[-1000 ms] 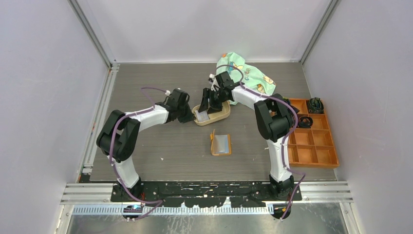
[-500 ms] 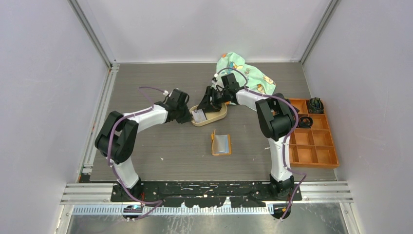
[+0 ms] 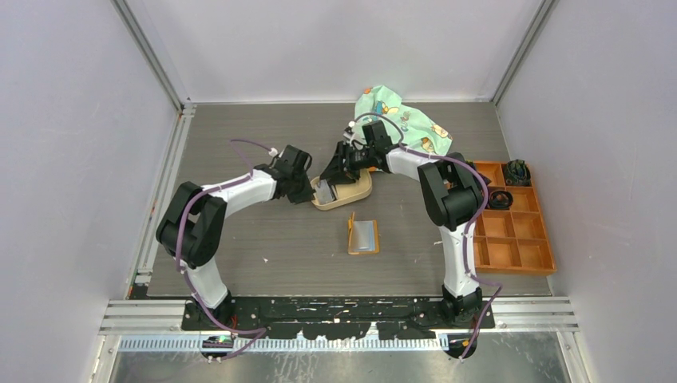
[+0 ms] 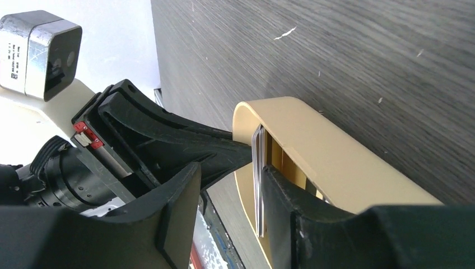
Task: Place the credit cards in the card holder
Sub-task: Pick up the credit card from the storage box.
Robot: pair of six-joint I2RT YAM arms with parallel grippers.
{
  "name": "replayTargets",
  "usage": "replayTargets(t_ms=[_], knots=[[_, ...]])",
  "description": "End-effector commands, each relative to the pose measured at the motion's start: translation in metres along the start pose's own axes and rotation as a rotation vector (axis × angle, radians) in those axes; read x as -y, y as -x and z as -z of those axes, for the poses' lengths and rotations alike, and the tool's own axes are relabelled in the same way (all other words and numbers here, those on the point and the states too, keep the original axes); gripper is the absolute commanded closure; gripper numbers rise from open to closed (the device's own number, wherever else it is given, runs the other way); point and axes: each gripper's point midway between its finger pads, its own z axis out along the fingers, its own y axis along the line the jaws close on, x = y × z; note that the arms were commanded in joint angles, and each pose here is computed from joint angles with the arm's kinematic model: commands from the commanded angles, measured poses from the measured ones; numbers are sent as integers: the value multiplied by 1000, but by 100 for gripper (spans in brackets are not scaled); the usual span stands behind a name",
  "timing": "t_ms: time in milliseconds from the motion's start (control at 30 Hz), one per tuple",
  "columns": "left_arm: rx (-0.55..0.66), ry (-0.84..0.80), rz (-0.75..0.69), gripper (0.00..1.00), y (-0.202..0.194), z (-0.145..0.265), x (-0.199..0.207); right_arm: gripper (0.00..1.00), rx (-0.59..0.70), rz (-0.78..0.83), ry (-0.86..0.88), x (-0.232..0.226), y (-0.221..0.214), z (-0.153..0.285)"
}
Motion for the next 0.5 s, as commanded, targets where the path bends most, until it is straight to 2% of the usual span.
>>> replayTargets(t_ms=[0,100,467], knots=[[35,-83,-25,100,15,11,30,54,-10,37,35,-24,-1,1],[35,-84,-28,100,15,12,31,58,-23,53,-21,-16,-5,-1],[36,-89,-31,100,18,14,34,60,-62,159,-231,12,-18,-1]])
